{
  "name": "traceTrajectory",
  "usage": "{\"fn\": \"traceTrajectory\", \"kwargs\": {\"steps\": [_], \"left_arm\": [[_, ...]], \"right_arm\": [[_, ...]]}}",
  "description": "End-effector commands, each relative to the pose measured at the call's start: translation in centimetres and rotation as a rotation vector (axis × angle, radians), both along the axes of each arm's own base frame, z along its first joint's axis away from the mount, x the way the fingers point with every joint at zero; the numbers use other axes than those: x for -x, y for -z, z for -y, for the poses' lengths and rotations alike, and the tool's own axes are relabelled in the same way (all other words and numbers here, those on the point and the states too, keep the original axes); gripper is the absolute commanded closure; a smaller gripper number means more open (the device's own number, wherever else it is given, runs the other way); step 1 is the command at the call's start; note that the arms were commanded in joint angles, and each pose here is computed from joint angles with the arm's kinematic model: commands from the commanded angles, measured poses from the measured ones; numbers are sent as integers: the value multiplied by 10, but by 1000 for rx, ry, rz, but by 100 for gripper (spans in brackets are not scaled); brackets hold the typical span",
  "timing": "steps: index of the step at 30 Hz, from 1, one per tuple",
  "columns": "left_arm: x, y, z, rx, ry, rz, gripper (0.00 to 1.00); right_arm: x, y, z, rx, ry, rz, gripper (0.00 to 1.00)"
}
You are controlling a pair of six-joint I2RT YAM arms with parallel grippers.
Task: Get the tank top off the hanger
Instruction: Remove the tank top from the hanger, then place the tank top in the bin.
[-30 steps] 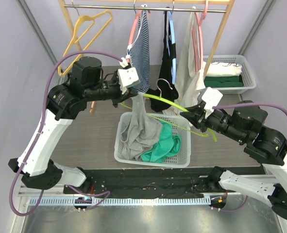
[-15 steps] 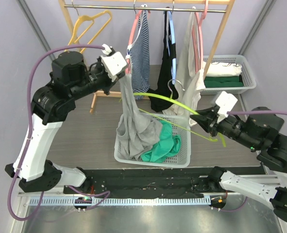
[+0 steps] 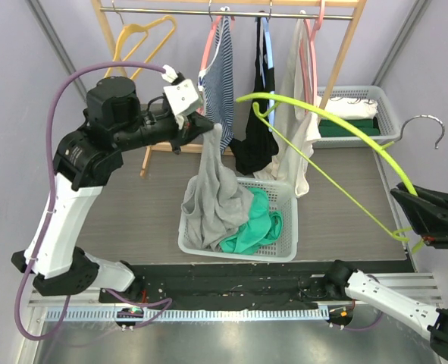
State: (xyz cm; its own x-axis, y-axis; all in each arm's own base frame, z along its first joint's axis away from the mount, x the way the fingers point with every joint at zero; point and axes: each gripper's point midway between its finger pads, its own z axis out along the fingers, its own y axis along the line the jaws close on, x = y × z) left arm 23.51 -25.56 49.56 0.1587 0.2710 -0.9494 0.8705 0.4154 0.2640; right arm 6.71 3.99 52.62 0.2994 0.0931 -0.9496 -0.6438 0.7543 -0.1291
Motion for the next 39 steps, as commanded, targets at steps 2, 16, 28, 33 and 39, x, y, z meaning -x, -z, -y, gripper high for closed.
{"fn": "traceTrajectory", "kwargs": {"steps": [2, 16, 28, 33, 39], "left_arm": [[62, 11, 35, 9, 356, -121, 52], [76, -54, -26, -15, 194, 243, 0], [106, 16, -26, -135, 387, 59, 0], [98, 45, -18, -157, 376, -62, 0], [95, 58, -17, -177, 363, -108, 5]], "right_arm": [[-40, 9, -39, 78, 24, -62, 99], [-76, 44, -101, 248, -58, -138, 99], [-44, 67, -161, 433, -452, -103, 99], [-46, 58, -162, 422, -445, -65, 99], [-47, 51, -156, 407, -411, -35, 99]]}}
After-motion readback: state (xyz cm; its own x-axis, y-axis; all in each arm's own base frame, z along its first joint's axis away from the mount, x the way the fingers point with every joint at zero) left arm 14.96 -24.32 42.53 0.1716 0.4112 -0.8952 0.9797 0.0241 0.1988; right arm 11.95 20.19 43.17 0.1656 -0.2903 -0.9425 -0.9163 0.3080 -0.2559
